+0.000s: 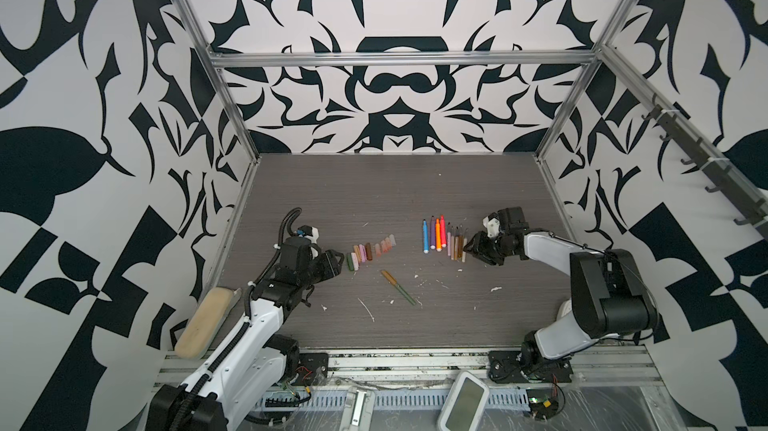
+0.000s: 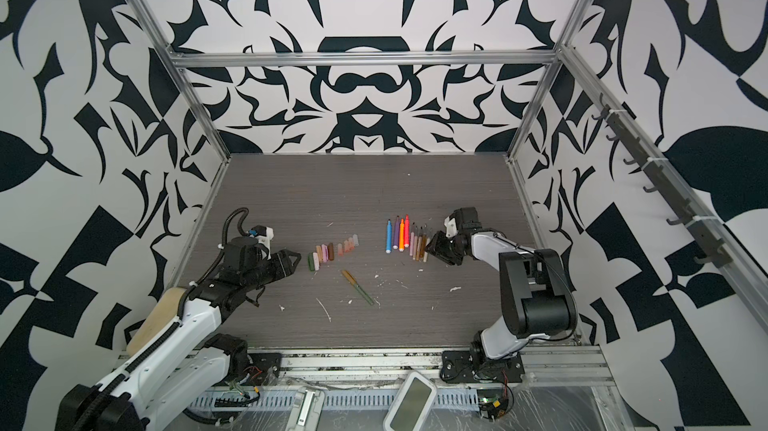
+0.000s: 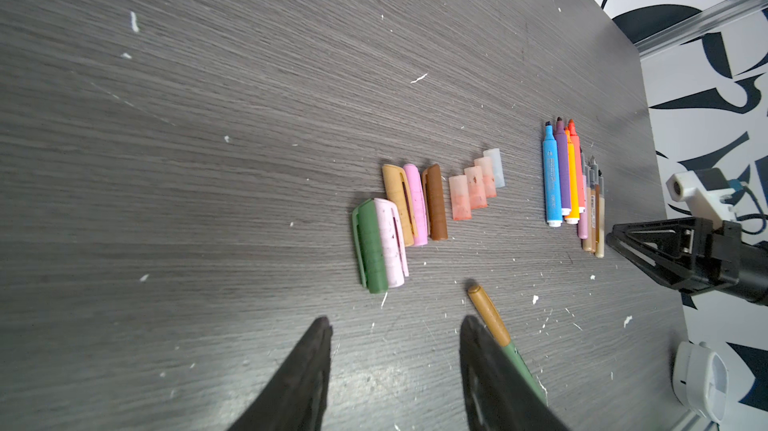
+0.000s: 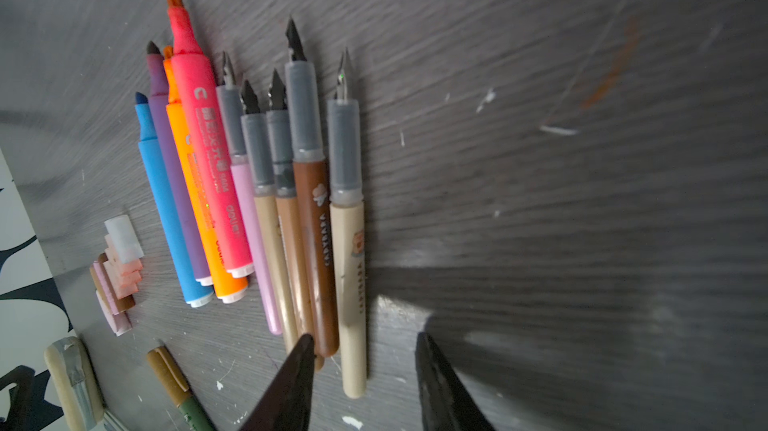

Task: Open the pen caps
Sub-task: 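Move the right gripper to the tan-capped green pen and grasp it, then lift the green pen while the left gripper reaches for its tan cap, then close the left gripper on the tan cap and pull it off, then set the tan cap at the near end of the cap row with the left gripper, then carry the uncapped green pen to the marker cluster with the right gripper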

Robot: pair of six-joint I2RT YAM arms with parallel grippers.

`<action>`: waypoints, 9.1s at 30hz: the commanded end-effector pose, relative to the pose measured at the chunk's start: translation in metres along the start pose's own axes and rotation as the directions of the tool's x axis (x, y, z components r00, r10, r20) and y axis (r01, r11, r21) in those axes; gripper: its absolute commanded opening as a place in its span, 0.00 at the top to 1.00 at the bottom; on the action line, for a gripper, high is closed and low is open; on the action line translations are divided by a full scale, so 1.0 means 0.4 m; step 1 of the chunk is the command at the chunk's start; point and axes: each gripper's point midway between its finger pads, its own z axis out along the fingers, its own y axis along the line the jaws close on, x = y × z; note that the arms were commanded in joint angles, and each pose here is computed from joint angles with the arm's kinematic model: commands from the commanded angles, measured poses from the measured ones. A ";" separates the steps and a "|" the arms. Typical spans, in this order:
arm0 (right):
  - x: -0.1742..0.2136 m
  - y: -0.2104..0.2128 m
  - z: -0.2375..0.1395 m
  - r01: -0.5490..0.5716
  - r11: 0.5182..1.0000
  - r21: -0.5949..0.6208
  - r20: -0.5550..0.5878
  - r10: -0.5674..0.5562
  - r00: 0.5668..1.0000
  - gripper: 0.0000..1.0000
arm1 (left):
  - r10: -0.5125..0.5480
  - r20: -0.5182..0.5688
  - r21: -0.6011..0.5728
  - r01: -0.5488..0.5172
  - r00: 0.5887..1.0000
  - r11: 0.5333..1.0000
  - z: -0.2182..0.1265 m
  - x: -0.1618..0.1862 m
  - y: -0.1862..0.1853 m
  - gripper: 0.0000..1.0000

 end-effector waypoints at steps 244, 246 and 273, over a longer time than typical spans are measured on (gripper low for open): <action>0.564 0.202 -0.003 0.578 0.814 0.055 -0.145 -0.567 0.811 1.00 | -0.200 -0.420 -0.116 0.166 0.885 0.979 0.178 0.076 0.060 0.71; 0.564 0.201 -0.003 0.577 0.815 0.055 -0.145 -0.565 0.812 1.00 | -0.199 -0.419 -0.116 0.165 0.886 0.979 0.178 0.076 0.060 0.71; 0.404 0.335 -0.233 0.591 0.803 0.079 0.076 -0.596 0.800 1.00 | -0.039 0.056 0.046 0.037 0.998 0.998 -0.037 -0.038 -0.003 0.57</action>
